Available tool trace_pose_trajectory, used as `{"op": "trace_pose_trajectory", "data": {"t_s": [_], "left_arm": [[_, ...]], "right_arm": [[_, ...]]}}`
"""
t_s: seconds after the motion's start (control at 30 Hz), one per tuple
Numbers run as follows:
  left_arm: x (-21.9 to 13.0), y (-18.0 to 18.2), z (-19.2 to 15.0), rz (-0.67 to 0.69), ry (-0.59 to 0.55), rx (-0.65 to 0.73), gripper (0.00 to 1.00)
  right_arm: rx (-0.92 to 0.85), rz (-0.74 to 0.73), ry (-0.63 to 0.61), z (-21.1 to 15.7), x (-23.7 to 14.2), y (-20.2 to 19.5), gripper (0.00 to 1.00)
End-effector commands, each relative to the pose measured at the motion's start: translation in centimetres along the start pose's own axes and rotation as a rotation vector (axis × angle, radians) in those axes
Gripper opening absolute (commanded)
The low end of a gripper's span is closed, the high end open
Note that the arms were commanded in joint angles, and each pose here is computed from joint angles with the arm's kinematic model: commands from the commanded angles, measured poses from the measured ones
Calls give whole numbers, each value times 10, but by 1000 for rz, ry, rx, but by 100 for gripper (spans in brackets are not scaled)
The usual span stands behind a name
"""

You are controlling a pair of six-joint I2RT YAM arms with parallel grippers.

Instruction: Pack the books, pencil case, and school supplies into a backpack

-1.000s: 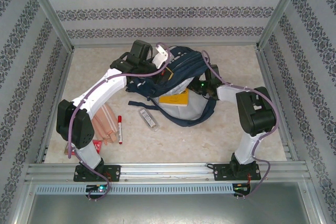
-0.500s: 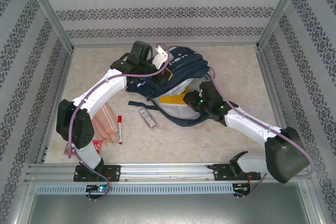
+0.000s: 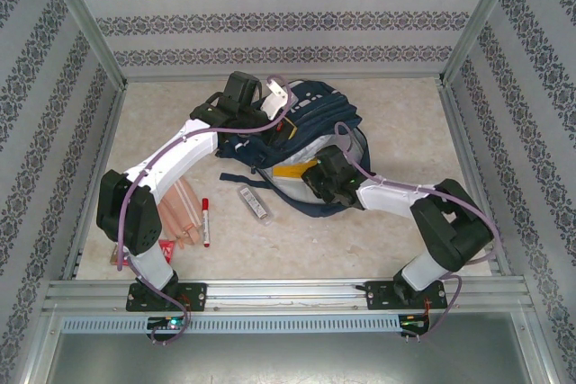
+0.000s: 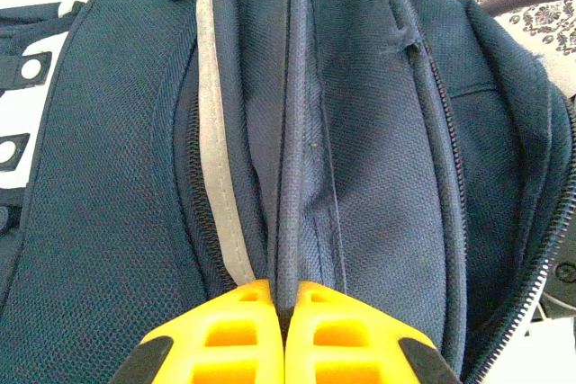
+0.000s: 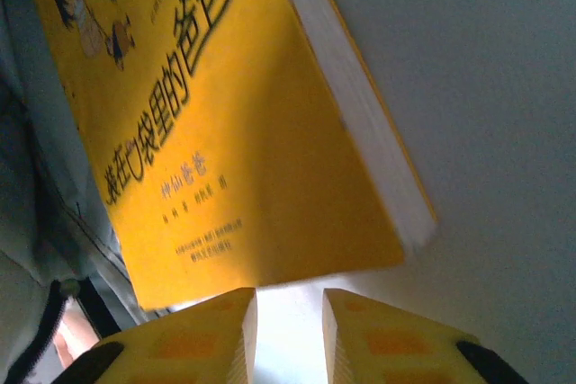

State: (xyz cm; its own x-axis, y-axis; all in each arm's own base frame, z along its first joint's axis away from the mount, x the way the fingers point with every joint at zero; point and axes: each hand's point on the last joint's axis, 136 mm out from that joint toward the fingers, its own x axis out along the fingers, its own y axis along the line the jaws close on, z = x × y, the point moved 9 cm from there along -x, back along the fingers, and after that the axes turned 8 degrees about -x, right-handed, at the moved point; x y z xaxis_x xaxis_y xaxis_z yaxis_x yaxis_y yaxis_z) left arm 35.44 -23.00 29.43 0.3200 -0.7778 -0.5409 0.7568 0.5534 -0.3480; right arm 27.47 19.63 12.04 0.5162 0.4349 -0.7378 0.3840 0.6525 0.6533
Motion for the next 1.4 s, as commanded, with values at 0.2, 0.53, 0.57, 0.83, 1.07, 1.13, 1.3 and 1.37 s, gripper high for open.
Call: {"op": "trace_pose_trajectory", "data": {"t_s": [0.2, 0.53, 0.57, 0.83, 1.07, 1.13, 1.3, 1.37], "left_arm": [[-13, -8, 19, -52, -102, 95, 0], [-13, -8, 16, -73, -85, 106, 0], [-13, -8, 16, -76, -86, 107, 0], [-9, -4, 14, -81, -78, 103, 0], [5, 17, 3, -9, -39, 98, 0], [13, 25, -2, 4, -8, 93, 0], [28, 35, -8, 12, 39, 93, 0], [32, 38, -10, 11, 51, 97, 0]], "right_arm": [[-112, 87, -201, 40, 11, 23, 22], [-145, 158, -238, 88, 44, 19, 21], [-144, 176, -232, 93, 50, 19, 21], [-184, 256, -249, 110, 50, 36, 26], [-184, 292, -244, 106, 6, 33, 32], [-188, 282, -243, 104, -10, 25, 34], [-192, 229, -226, 97, -56, -16, 36], [-215, 188, -216, 91, -75, -30, 37]]}}
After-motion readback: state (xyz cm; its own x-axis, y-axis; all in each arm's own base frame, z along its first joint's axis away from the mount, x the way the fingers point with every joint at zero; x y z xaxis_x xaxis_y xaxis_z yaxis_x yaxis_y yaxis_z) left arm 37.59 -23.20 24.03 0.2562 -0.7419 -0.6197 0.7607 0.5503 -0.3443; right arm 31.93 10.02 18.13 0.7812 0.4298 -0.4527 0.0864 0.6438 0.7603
